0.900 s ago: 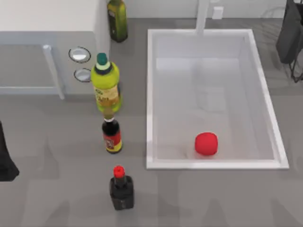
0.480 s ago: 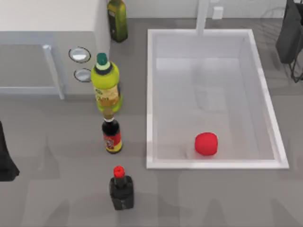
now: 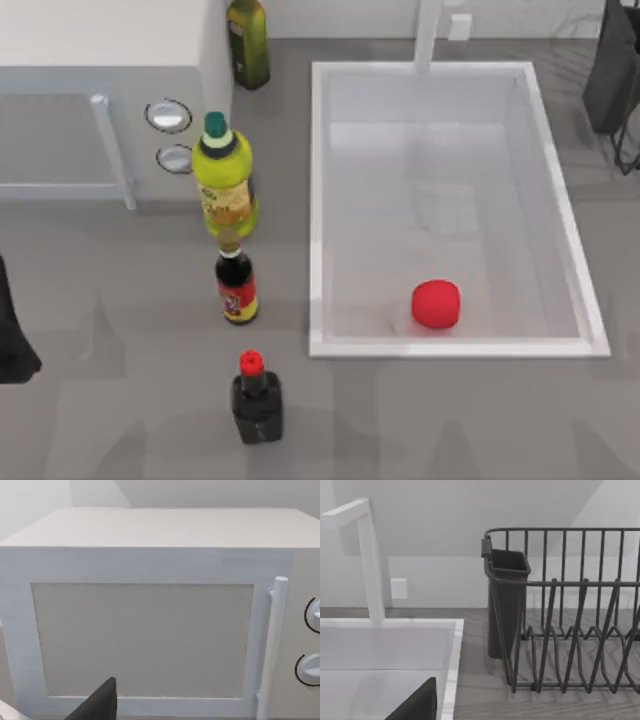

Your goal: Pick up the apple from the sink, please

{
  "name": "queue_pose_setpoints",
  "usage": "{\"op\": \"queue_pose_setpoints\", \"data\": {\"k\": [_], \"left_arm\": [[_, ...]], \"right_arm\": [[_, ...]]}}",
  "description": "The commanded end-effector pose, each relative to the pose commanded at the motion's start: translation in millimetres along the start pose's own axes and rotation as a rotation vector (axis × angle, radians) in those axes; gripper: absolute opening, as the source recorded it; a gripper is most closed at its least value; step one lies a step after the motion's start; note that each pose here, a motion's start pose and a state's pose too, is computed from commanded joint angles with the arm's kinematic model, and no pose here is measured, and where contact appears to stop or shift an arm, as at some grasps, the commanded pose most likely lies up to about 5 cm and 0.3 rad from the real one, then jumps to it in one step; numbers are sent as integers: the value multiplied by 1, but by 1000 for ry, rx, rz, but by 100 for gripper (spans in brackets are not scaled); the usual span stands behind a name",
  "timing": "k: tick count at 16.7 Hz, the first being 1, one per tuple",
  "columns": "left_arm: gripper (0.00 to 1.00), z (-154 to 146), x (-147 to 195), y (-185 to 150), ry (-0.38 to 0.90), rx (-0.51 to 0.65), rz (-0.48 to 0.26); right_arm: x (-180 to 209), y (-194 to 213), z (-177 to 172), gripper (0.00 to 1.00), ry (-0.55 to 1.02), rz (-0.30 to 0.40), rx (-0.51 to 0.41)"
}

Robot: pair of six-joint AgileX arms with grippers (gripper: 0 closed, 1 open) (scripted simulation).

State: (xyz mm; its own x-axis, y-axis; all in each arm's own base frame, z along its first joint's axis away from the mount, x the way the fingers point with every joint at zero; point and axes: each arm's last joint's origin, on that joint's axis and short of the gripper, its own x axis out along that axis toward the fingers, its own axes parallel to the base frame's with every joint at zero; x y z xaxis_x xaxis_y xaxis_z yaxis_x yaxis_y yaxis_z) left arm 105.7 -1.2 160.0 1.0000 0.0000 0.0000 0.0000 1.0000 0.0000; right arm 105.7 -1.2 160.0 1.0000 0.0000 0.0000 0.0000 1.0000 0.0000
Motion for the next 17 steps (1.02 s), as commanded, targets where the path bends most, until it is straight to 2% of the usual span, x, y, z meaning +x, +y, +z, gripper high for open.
{"op": "queue_pose_setpoints", "data": {"k": [11, 14, 17], "left_arm": [[100, 0, 0, 0, 0, 0, 0], [100, 0, 0, 0, 0, 0, 0], [100, 0, 0, 0, 0, 0, 0]], "right_arm": [[0, 1, 6, 100, 21, 9, 9], [3, 5, 28, 100, 107, 42, 43], [17, 13, 60, 100, 264, 85, 87]]}}
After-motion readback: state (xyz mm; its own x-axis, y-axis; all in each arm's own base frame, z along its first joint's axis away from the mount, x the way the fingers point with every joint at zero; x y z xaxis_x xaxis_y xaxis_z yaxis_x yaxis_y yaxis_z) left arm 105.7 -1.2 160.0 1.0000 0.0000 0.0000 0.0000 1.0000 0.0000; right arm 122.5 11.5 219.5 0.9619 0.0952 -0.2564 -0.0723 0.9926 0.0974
